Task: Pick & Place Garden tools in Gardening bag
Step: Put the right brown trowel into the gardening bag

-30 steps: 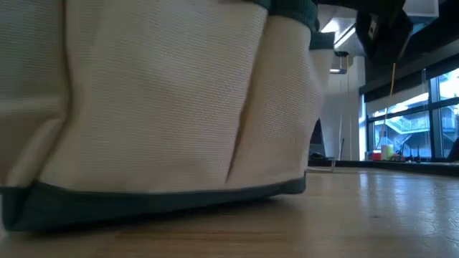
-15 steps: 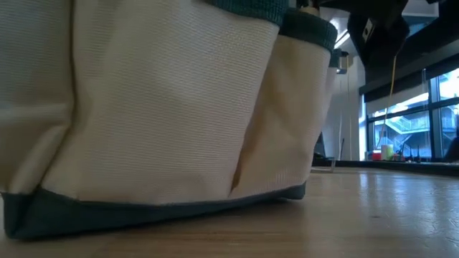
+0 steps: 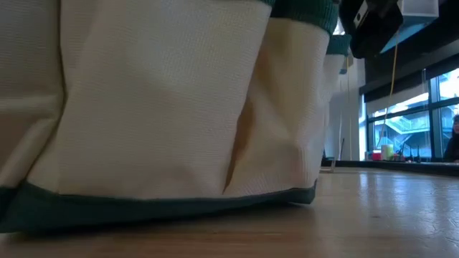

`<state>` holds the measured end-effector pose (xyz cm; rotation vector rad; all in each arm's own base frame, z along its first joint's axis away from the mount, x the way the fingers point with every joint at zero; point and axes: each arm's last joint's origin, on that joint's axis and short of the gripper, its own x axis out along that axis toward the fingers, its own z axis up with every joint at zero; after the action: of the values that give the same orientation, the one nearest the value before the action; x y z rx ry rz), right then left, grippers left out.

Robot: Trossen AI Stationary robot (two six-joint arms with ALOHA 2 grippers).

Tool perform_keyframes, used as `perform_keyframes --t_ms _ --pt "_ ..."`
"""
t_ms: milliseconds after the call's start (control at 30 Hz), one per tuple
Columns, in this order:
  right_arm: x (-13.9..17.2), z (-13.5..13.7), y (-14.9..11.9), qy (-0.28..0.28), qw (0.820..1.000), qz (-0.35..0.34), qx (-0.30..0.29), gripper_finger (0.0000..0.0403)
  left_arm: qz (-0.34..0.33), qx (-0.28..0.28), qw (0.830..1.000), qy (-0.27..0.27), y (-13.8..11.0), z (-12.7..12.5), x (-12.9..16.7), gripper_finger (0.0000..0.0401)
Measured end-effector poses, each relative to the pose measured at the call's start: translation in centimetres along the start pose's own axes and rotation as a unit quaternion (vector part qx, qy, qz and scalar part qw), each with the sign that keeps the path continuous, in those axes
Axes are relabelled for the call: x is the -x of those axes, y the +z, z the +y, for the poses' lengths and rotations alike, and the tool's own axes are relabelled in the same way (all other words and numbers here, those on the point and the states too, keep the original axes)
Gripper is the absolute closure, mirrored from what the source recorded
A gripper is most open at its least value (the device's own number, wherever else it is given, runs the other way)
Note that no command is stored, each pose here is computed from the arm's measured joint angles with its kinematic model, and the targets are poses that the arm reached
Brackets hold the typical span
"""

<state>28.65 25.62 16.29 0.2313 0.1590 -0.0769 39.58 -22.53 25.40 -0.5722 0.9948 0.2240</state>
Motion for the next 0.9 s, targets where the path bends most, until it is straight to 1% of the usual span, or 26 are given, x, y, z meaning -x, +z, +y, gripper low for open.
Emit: perform_keyframes --t_ms 200,400,800,900 --pt "0.0 0.0 0.1 0.002 1.000 -0.002 0.013 0.0403 0.002 0.008 1.000 -0.017 0.2 -0.2 0.0 0.0400" --pt "0.0 0.0 0.1 0.001 1.000 -0.002 0.026 0.0403 0.004 0.015 1.000 -0.016 0.2 -0.2 0.0 0.0400" --pt "-0.6 -0.8 -0.2 -0.022 0.998 0.019 0.048 0.0403 0.005 0.008 1.000 -0.009 0.3 0.0 0.3 0.0400" --pt "-0.7 -1.1 -0.2 -0.030 0.998 0.026 0.041 0.0403 0.007 0.006 1.000 -0.004 0.5 0.3 0.3 0.0400"
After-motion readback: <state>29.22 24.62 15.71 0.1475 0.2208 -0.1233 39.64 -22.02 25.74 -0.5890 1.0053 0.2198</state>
